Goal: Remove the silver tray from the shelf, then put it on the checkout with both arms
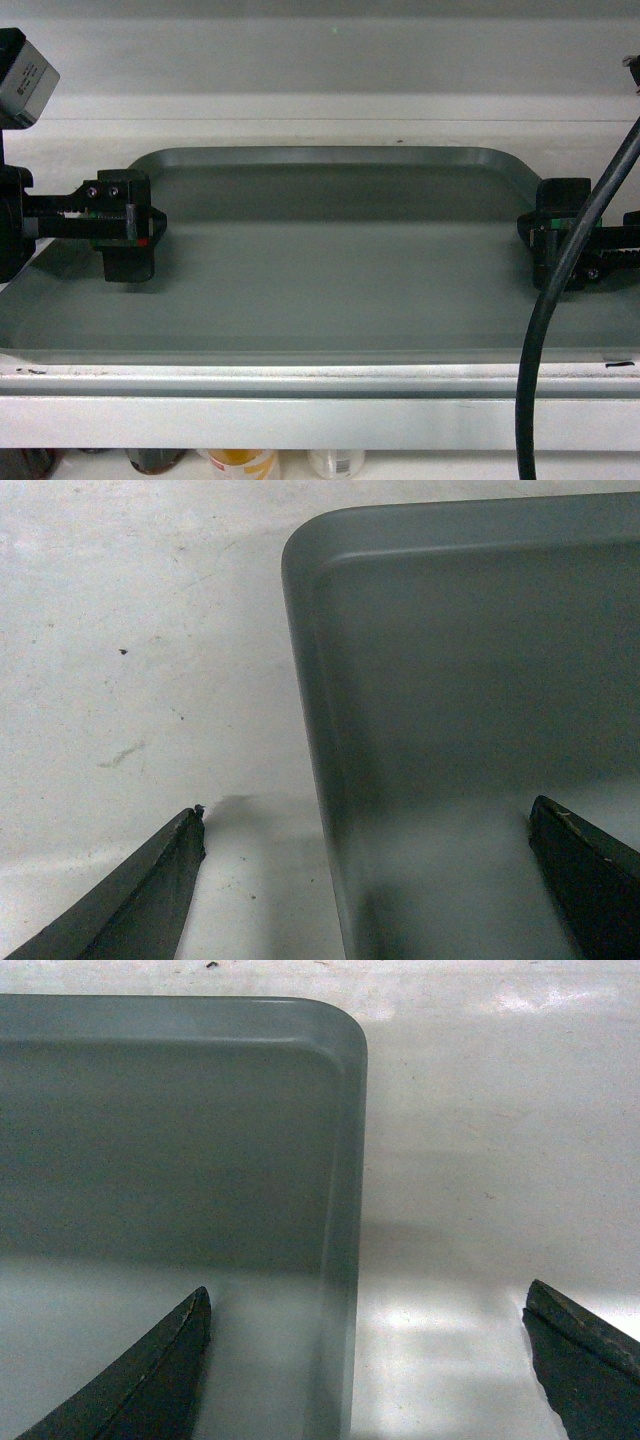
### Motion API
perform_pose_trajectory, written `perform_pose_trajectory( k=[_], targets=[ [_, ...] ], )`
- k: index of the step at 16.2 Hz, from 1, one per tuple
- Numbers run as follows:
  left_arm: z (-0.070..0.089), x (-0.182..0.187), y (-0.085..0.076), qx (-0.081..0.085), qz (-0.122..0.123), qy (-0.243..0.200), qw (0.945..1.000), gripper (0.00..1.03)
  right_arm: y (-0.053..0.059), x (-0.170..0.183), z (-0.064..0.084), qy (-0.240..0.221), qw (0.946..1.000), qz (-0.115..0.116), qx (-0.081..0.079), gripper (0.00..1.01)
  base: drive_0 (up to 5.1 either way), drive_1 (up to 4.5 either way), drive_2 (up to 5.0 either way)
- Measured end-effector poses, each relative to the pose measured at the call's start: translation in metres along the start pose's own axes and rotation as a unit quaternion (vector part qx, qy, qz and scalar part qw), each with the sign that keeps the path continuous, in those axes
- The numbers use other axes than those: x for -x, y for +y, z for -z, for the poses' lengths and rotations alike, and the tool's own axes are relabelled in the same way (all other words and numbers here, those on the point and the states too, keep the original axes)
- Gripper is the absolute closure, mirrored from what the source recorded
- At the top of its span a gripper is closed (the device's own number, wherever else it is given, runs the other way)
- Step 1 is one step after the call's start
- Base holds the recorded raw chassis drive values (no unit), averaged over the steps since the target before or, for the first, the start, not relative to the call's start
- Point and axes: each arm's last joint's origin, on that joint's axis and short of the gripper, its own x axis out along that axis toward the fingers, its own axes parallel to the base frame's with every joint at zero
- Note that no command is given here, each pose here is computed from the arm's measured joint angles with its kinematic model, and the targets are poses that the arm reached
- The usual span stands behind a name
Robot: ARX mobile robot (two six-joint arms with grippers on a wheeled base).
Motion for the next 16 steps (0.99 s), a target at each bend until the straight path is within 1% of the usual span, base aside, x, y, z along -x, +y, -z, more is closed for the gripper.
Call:
perform_pose_trajectory(
  k=[1,2,3,4,5,6,7,11,13,15,16],
  targets=[
    [0.0,0.0,-0.001,0.001,0.001,0.001,1.0,0.05,0.0,0.0,0.0,0.0,1.0,0.0,-0.001,0.13,0.0,0.0,0.0],
    [0.0,0.0,-0.001,0.002,-0.001,0.0,1.0,0.05,0.0,0.0,0.0,0.0,1.0,0.0,-0.001,0.2,0.0,0.0,0.0],
    [0.0,0.001,-0.006,-0.002,0.0,-0.004,1.0,0.19,0.0,0.0,0.0,0.0,1.0,0.0,-0.001,0.42,0.0,0.0,0.0],
    [0.002,0.004,-0.011,-0.009,-0.002,-0.01,0.9999,0.49,0.0,0.0,0.0,0.0,1.0,0.001,-0.001,0.73,0.0,0.0,0.0],
    [0.002,0.006,-0.011,-0.013,-0.012,-0.013,0.9998,0.78,0.001,0.0,0.0,-0.002,0.9998,-0.001,-0.021,0.98,0.0,0.0,0.0],
    [0.0,0.009,-0.011,0.011,-0.015,-0.017,0.9997,0.99,0.001,0.0,-0.001,-0.003,0.9995,0.002,-0.032,0.98,0.0,0.0,0.0],
    [0.0,0.01,-0.011,0.019,-0.015,-0.017,0.9996,0.99,0.001,0.0,-0.001,-0.004,0.9995,0.002,-0.032,0.98,0.0,0.0,0.0],
    [-0.001,0.016,-0.014,0.016,-0.013,-0.015,0.9997,0.99,0.001,0.006,-0.002,0.003,0.9995,0.01,-0.03,0.98,0.0,0.0,0.0],
    [-0.004,0.021,-0.015,0.012,-0.012,-0.023,0.9996,0.99,0.002,0.011,-0.003,0.01,0.9994,0.014,-0.028,0.98,0.0,0.0,0.0],
    [-0.007,0.024,-0.018,-0.001,-0.014,-0.023,0.9996,0.99,0.002,0.018,-0.007,0.014,0.9994,0.018,-0.027,0.98,0.0,0.0,0.0],
    [-0.009,0.025,-0.018,-0.005,-0.016,-0.02,0.9997,0.99,0.003,0.021,-0.01,0.013,0.9994,0.019,-0.026,0.98,0.0,0.0,0.0]
  ],
)
